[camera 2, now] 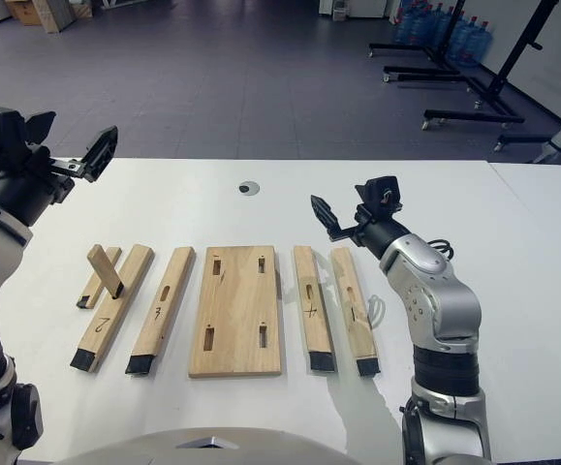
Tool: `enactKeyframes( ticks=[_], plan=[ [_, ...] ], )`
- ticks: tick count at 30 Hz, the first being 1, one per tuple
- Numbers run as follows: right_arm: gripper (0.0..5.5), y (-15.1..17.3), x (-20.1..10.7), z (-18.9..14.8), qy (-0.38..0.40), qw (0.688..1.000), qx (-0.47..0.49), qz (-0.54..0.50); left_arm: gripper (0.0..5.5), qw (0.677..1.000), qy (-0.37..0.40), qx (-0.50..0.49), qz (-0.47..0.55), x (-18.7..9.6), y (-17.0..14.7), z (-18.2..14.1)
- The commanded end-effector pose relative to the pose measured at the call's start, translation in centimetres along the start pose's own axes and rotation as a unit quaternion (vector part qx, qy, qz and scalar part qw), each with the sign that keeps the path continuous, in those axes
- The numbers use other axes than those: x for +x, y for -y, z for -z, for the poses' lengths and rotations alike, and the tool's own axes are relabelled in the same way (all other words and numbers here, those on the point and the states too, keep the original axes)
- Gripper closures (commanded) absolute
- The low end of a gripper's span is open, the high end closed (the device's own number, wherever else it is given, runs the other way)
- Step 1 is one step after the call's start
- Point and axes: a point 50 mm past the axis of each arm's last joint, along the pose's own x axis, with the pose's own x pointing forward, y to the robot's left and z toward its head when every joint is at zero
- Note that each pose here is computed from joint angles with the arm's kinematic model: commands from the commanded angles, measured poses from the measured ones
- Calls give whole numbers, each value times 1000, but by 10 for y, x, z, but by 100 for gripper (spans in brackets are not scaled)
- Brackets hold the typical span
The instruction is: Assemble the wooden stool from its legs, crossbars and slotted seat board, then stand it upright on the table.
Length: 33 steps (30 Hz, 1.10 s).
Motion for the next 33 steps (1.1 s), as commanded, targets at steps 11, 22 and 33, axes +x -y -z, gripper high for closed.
enactKeyframes(
  ticks=[11, 22, 33],
  plan=[
    [24, 1, 5, -7, -1, 1000, -5, -15, 79, 980, -192, -39, -18, -25, 6, 153],
    [24, -1, 8, -20, 15, 999, -12, -26, 79, 997, 74, -10, -31, 27, -25, -14],
    [24, 27, -47, -3, 1, 997, 8, 75, 79, 984, -154, -36, 86, -63, -83, 32]
  ],
)
